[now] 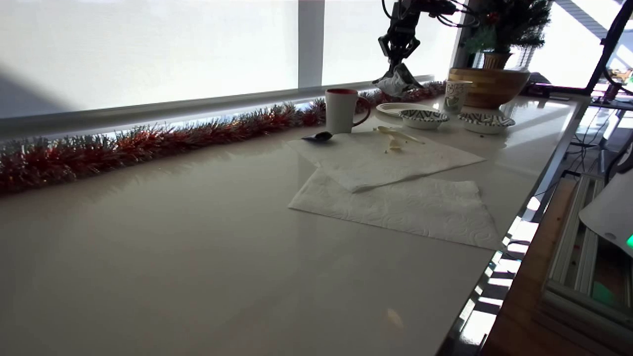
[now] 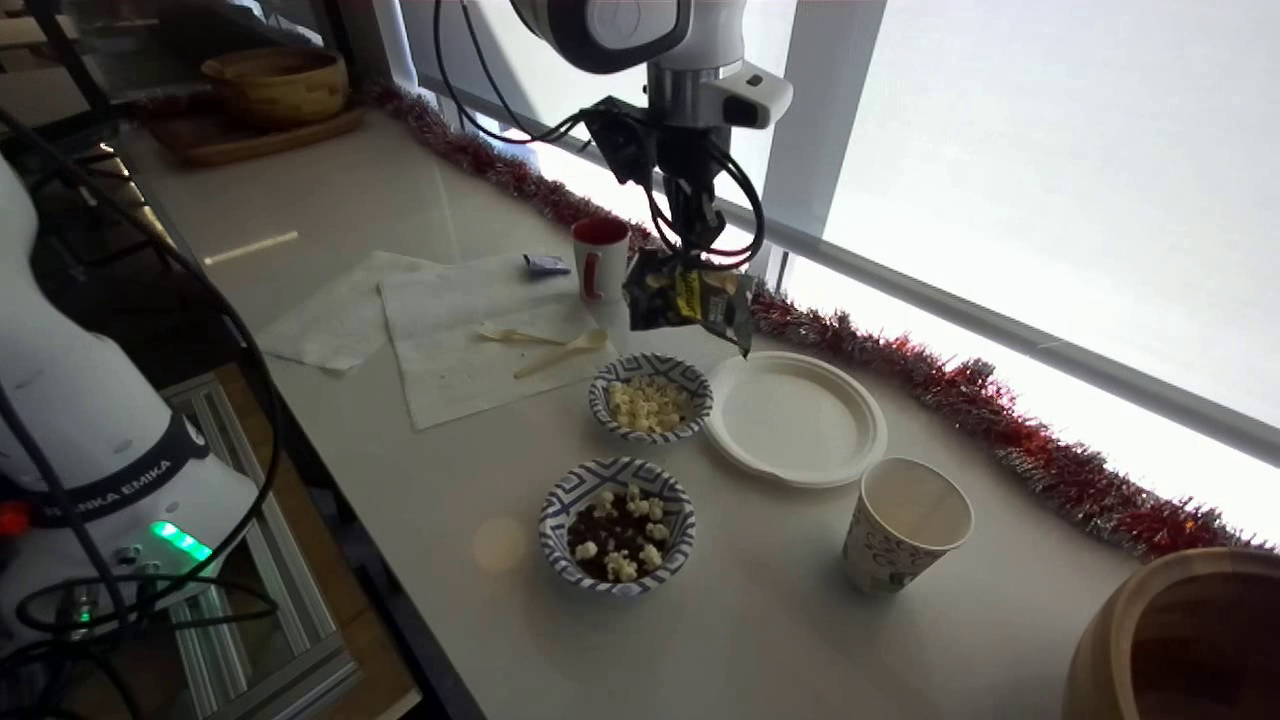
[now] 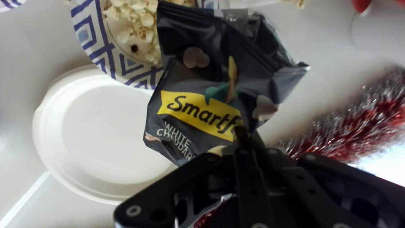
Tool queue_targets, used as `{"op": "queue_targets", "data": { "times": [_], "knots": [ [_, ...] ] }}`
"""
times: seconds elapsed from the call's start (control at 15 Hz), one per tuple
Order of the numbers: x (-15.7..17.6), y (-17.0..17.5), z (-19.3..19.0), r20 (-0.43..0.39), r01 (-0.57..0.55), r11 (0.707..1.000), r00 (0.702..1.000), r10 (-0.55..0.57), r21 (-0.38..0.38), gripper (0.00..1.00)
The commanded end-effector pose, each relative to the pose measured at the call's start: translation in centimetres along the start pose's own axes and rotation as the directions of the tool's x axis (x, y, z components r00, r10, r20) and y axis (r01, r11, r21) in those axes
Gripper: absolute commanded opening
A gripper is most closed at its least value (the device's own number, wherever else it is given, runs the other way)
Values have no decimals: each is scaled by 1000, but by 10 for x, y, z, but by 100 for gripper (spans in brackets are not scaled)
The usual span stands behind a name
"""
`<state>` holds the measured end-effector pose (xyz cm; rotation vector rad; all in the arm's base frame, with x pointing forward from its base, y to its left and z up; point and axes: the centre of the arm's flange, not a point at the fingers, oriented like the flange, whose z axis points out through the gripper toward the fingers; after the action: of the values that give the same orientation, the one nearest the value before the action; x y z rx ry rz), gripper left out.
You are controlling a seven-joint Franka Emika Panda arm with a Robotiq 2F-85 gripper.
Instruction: Move the black packet to the left
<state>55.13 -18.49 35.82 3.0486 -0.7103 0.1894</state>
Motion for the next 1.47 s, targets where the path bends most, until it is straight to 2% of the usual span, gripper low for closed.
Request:
{"op": "queue_targets", "data": {
  "times": [0.0, 0.2, 0.47, 0.93, 1.13, 1.27, 1.4],
  "knots": [
    [-52, -20, -25, 44, 150, 989, 988, -150, 2, 4],
    [-85, -40, -33, 84, 267, 964, 960, -266, 2, 3],
    [-129, -68, -41, 83, 408, 913, 911, -405, -25, 3],
    [-204, -128, -37, 108, 572, 820, 817, -567, -15, 3],
    [-231, -161, -27, 99, 657, 754, 750, -654, -1, 1],
    [-249, -189, -19, 78, 734, 679, 676, -733, 7, 1],
    [-265, -220, -13, 24, 803, 597, 596, -802, -1, 2]
  ]
}}
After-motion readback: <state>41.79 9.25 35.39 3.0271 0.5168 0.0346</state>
